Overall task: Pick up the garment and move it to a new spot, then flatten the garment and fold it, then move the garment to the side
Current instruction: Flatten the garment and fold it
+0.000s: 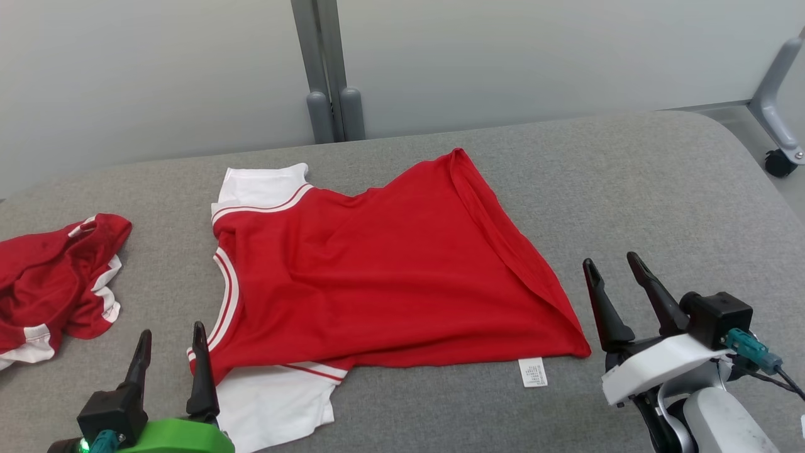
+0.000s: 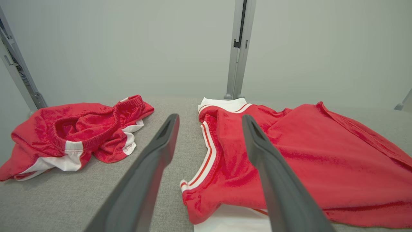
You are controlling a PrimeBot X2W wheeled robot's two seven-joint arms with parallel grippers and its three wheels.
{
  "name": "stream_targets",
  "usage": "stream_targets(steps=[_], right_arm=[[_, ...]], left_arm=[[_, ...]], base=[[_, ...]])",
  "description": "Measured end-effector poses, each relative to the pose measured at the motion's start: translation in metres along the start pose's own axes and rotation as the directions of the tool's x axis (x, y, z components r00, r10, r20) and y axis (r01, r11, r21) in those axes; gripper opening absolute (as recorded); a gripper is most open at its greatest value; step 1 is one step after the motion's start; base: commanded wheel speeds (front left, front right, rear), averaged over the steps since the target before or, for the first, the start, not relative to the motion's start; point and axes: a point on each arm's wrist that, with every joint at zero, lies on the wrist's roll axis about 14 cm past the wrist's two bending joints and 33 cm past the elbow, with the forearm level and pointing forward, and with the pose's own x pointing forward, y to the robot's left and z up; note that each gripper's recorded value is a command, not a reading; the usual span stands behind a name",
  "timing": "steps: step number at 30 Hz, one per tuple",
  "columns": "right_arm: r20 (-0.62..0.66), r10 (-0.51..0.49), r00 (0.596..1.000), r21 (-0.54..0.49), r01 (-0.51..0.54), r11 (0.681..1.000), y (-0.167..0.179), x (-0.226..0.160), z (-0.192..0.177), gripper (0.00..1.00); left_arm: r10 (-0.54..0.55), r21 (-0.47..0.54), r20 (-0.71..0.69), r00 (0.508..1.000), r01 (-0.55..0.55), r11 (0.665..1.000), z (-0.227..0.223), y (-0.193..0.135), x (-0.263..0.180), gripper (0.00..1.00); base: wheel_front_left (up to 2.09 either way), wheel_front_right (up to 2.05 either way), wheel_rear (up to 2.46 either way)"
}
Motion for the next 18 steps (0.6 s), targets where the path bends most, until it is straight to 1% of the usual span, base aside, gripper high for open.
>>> stream_targets(steps=[3,4,5,6,9,11,12,14,18], right_arm=[[-0.068,-0.011,0.998,-0.005,0.010,1.000,-0.007,-0.002,-0.010,1.00],[-0.110,-0.021,0.994,0.007,0.022,1.000,-0.011,-0.003,-0.016,1.00],[-0.188,-0.024,0.982,0.005,0.026,1.000,-0.014,-0.005,-0.029,1.00],[-0.229,-0.028,0.973,0.002,0.030,1.000,-0.016,-0.007,-0.036,1.00],[-0.382,-0.031,0.924,0.022,0.043,0.999,-0.019,-0.014,-0.063,1.00],[-0.483,-0.039,0.875,0.028,0.060,0.998,-0.023,-0.022,-0.082,1.00],[-0.506,-0.042,0.862,0.034,0.069,0.997,-0.024,-0.023,-0.087,1.00],[-0.572,-0.044,0.819,0.041,0.082,0.996,-0.025,-0.025,-0.101,1.00],[-0.614,-0.037,0.788,0.065,0.097,0.993,-0.022,-0.020,-0.113,1.00]], left_arm=[[0.020,-0.026,-0.120,0.993,-0.024,0.999,-0.022,0.005,-0.004,1.00],[0.030,-0.033,-0.200,0.979,-0.037,0.999,-0.036,0.008,-0.008,1.00],[0.033,-0.033,-0.270,0.962,-0.044,0.998,-0.048,0.011,-0.013,1.00],[0.040,-0.040,-0.293,0.955,-0.054,0.998,-0.052,0.013,-0.014,1.00],[0.029,-0.050,-0.387,0.922,-0.053,0.997,-0.063,0.015,-0.018,1.00],[0.014,-0.062,-0.450,0.893,-0.047,0.997,-0.071,0.012,-0.021,1.00],[0.007,-0.060,-0.484,0.875,-0.041,0.997,-0.077,0.011,-0.024,1.00],[-0.014,-0.077,-0.527,0.850,-0.032,0.997,-0.084,0.008,-0.028,1.00],[-0.049,-0.103,-0.623,0.781,-0.020,0.994,-0.106,0.003,-0.038,1.00]], base=[[0.00,0.00,0.00],[0.00,0.00,0.00],[0.00,0.00,0.00],[0.00,0.00,0.00],[0.00,0.00,0.00],[0.00,0.00,0.00],[0.00,0.00,0.00],[0.00,0.00,0.00],[0.00,0.00,0.00]])
